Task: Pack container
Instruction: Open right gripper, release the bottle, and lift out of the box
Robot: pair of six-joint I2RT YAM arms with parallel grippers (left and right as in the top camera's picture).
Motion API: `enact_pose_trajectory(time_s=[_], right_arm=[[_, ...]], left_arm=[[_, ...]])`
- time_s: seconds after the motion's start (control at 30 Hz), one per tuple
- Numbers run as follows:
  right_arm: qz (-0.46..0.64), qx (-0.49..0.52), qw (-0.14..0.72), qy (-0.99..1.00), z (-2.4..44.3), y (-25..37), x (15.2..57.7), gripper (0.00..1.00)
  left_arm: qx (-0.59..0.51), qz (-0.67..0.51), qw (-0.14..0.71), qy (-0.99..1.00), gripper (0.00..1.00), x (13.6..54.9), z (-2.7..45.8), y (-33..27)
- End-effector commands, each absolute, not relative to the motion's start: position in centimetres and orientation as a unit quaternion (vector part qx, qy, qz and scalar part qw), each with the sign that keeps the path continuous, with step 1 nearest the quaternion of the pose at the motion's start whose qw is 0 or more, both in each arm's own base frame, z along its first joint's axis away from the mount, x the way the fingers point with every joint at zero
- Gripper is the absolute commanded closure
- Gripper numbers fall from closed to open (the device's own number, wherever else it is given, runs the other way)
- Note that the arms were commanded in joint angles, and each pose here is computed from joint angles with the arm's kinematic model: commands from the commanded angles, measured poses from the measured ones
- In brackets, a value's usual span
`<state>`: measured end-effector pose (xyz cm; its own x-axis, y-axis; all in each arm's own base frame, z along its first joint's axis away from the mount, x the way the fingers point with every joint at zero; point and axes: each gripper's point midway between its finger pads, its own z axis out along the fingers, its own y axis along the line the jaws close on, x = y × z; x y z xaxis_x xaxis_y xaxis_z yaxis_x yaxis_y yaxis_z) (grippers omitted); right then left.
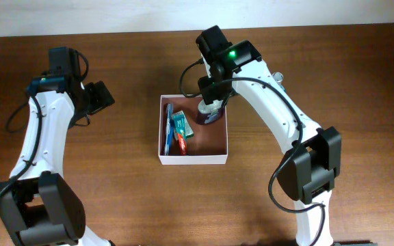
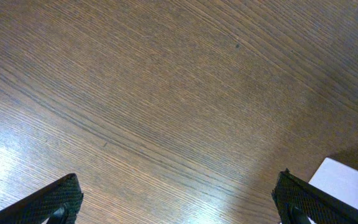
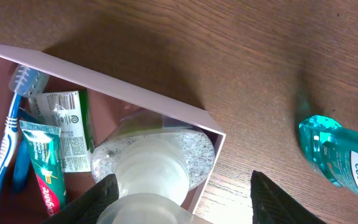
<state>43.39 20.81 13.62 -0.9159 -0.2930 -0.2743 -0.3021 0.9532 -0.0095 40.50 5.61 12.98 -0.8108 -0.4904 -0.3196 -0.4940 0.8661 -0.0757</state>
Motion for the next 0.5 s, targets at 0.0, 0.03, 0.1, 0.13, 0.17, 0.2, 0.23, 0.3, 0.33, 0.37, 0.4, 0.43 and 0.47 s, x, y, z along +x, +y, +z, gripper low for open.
enact_pose_trajectory(time_s=[0.0, 0.03, 0.1, 0.13, 0.17, 0.2, 0.23, 0.3, 0.33, 0.37, 0.4, 0.43, 0.47], right_arm=[[0.002, -0.145, 0.141, 0.979, 13.74, 20.13, 43.50, 0.40], [0.000, -0.144, 0.142, 0.979, 13.75, 20.03, 43.56, 0.40], [-0.002, -0.144, 0.142, 0.979, 13.76, 19.98, 43.59, 0.39], [-0.002, -0.144, 0.142, 0.979, 13.76, 19.98, 43.59, 0.39], [-0.002, -0.144, 0.142, 0.979, 13.76, 19.98, 43.59, 0.39], [-0.002, -0.144, 0.143, 0.979, 13.76, 19.99, 43.60, 0.39], [-0.001, -0.144, 0.144, 0.979, 13.79, 20.03, 43.68, 0.36], [0.001, -0.144, 0.149, 0.978, 13.86, 20.17, 43.91, 0.30], [0.002, -0.148, 0.151, 0.977, 13.89, 20.25, 43.99, 0.28], [0.003, -0.151, 0.153, 0.977, 13.93, 20.29, 44.05, 0.26], [0.003, -0.153, 0.154, 0.976, 13.96, 20.32, 44.11, 0.23], [0.002, -0.155, 0.154, 0.976, 13.96, 20.32, 44.12, 0.18], [0.002, -0.157, 0.155, 0.975, 13.98, 20.32, 44.13, 0.14]], left_arm=[[-0.258, 0.007, 0.184, 0.948, 0.01, 40.72, 14.32, 5.89], [-0.258, 0.007, 0.184, 0.948, 0.01, 40.72, 14.32, 5.89], [-0.258, 0.007, 0.184, 0.948, 0.01, 40.72, 14.32, 5.89], [-0.258, 0.007, 0.184, 0.948, 0.01, 40.72, 14.32, 5.89], [-0.258, 0.007, 0.184, 0.948, 0.00, 40.72, 14.32, 5.89], [-0.258, 0.007, 0.184, 0.948, 0.01, 40.72, 14.32, 5.89], [-0.258, 0.007, 0.184, 0.948, 0.01, 40.72, 14.32, 5.89], [-0.258, 0.007, 0.184, 0.948, 0.01, 40.72, 14.32, 5.89], [-0.258, 0.007, 0.184, 0.948, 0.01, 40.72, 14.32, 5.89], [-0.258, 0.007, 0.184, 0.948, 0.01, 40.72, 14.32, 5.89], [-0.258, 0.007, 0.184, 0.948, 0.01, 40.72, 14.32, 5.89], [-0.258, 0.007, 0.184, 0.948, 0.01, 40.72, 14.32, 5.89], [-0.258, 0.007, 0.184, 0.948, 0.01, 40.72, 14.32, 5.89]])
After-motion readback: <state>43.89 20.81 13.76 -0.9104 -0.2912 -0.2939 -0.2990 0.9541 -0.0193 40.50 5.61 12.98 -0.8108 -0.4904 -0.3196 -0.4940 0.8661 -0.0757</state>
